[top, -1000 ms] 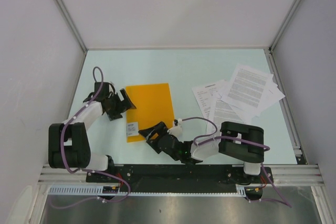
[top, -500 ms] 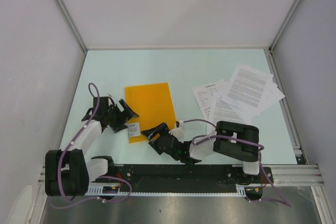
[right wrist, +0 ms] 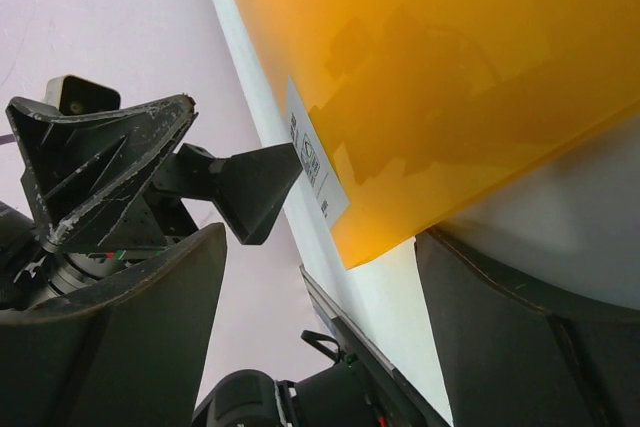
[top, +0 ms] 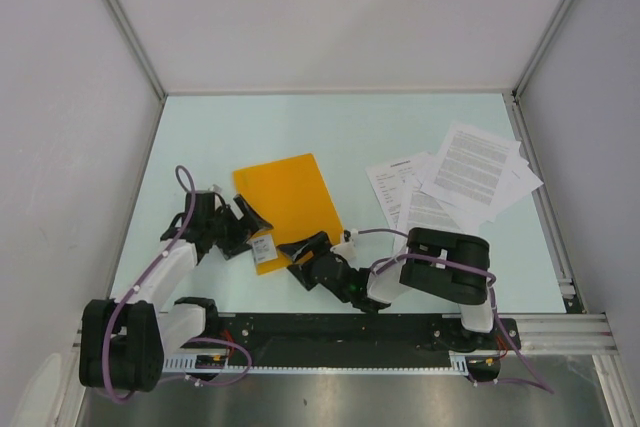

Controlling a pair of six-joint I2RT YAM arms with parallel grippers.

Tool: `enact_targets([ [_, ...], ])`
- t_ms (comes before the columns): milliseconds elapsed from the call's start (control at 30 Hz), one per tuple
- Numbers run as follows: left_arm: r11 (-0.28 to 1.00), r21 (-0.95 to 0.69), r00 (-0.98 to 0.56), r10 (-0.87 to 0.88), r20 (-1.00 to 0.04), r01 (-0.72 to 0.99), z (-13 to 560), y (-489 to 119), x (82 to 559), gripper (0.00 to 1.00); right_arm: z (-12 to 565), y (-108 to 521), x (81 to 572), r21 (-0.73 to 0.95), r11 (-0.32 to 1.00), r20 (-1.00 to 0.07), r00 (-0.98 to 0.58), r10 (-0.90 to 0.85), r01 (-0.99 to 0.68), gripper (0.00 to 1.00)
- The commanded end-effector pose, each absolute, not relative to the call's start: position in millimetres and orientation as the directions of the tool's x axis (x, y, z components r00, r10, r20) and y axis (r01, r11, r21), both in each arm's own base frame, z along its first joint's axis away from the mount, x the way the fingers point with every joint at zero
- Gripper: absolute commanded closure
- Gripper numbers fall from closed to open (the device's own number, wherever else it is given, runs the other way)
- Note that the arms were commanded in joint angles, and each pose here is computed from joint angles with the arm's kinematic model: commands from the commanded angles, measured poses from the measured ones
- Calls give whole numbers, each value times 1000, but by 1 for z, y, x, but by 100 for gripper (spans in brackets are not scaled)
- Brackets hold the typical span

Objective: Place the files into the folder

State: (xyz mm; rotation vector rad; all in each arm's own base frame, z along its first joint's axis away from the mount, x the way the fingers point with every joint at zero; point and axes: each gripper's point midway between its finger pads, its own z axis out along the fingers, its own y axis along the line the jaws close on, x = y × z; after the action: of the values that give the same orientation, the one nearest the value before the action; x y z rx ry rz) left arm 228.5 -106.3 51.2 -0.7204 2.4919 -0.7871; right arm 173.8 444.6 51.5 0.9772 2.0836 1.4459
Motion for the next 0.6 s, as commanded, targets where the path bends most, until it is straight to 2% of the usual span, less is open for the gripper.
enact_targets([
  [0, 698, -631, -768, -592, -243, -339, 53, -109, 230, 6, 33, 431, 184, 919, 259, -8, -645, 764, 296, 23],
  [100, 703, -625, -774, -587, -239, -340, 50, -110, 229, 6, 33, 429, 185, 922, 254, -7, -645, 764, 291, 32],
  [200, 703, -624, -772, -588, -242, -339, 49, -109, 229, 6, 32, 428, 182, 923, 249, 4, -652, 758, 295, 35],
  [400, 712, -615, -772, -584, -250, -339, 48, -108, 232, 5, 41, 425, 177, 934, 226, 19, -669, 743, 277, 37],
  [567, 731, -597, -775, -571, -271, -330, 50, -105, 236, 5, 47, 423, 172, 935, 229, 17, -677, 736, 272, 34],
])
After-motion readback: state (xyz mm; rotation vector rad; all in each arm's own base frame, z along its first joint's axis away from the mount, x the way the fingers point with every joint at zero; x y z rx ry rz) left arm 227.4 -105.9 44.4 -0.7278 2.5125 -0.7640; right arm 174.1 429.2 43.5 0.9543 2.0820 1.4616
